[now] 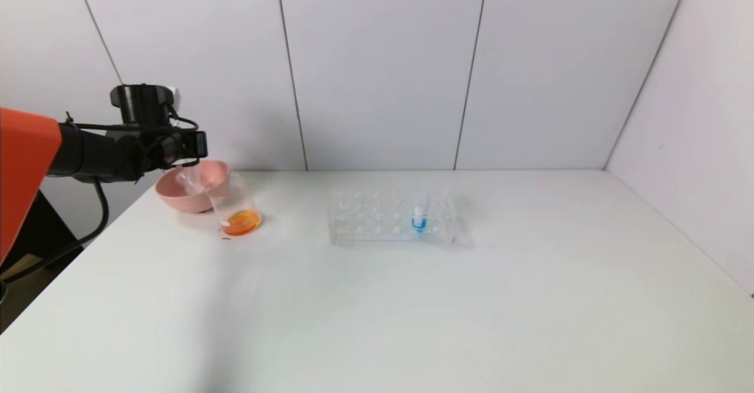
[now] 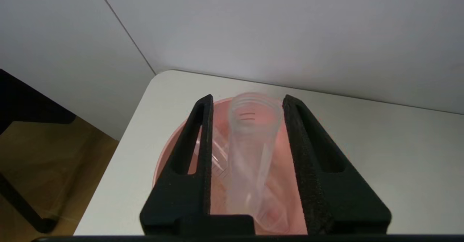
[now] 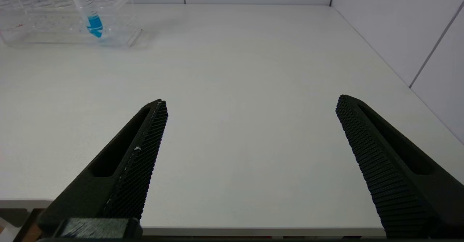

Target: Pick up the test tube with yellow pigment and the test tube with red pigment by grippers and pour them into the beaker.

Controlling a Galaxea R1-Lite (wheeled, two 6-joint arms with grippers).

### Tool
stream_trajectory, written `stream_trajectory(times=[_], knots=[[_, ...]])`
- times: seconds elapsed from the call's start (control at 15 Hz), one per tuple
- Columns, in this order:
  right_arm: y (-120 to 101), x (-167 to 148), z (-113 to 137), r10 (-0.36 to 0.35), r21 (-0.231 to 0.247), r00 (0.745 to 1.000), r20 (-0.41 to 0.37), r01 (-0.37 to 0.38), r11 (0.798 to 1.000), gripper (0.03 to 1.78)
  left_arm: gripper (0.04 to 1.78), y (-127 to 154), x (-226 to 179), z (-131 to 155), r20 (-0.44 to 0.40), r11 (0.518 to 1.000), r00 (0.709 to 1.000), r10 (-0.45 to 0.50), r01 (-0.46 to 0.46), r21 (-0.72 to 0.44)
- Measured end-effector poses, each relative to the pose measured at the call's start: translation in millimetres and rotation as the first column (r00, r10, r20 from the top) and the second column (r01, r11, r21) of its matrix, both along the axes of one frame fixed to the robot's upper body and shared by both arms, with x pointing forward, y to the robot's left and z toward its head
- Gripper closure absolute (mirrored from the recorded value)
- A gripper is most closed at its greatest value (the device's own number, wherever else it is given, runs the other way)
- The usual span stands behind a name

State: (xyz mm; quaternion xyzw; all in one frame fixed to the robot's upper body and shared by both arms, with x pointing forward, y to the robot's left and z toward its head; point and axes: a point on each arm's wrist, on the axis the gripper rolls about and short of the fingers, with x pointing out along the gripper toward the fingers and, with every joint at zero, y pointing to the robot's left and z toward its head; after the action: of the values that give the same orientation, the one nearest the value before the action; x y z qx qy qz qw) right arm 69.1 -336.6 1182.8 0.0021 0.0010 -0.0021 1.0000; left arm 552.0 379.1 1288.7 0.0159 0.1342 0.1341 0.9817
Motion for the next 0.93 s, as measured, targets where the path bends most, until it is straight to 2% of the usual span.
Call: stream_trajectory(times=[0.27, 0.47, 0.6, 0.73, 0.93], knots=[[0.0, 0.0, 0.0, 0.0, 0.0, 1.0, 0.0, 0.0, 1.0, 0.11, 0.46, 0.9, 0.7, 1.7, 0.007, 1.0, 1.0, -0.011, 0.011, -0.002], [0.0, 0.0, 0.0, 0.0, 0.0, 1.0, 0.0, 0.0, 1.0, 0.11, 0.15, 0.7, -1.8, 9.9, 0.041, 1.0, 0.999, -0.019, 0.019, -0.003], [0.0, 0.0, 0.0, 0.0, 0.0, 1.0, 0.0, 0.0, 1.0, 0.11, 0.06, -0.1, -10.2, 24.2, 0.078, 1.0, 0.997, -0.018, 0.018, 0.001], [0.0, 0.0, 0.0, 0.0, 0.0, 1.0, 0.0, 0.0, 1.0, 0.11, 0.06, -2.6, -27.5, 47.7, 0.123, 1.0, 0.992, -0.016, 0.015, 0.007], [0.0, 0.0, 0.0, 0.0, 0.0, 1.0, 0.0, 0.0, 1.0, 0.11, 0.06, -9.8, -68.6, 99.0, 0.221, 0.999, 0.975, -0.029, 0.026, 0.02]])
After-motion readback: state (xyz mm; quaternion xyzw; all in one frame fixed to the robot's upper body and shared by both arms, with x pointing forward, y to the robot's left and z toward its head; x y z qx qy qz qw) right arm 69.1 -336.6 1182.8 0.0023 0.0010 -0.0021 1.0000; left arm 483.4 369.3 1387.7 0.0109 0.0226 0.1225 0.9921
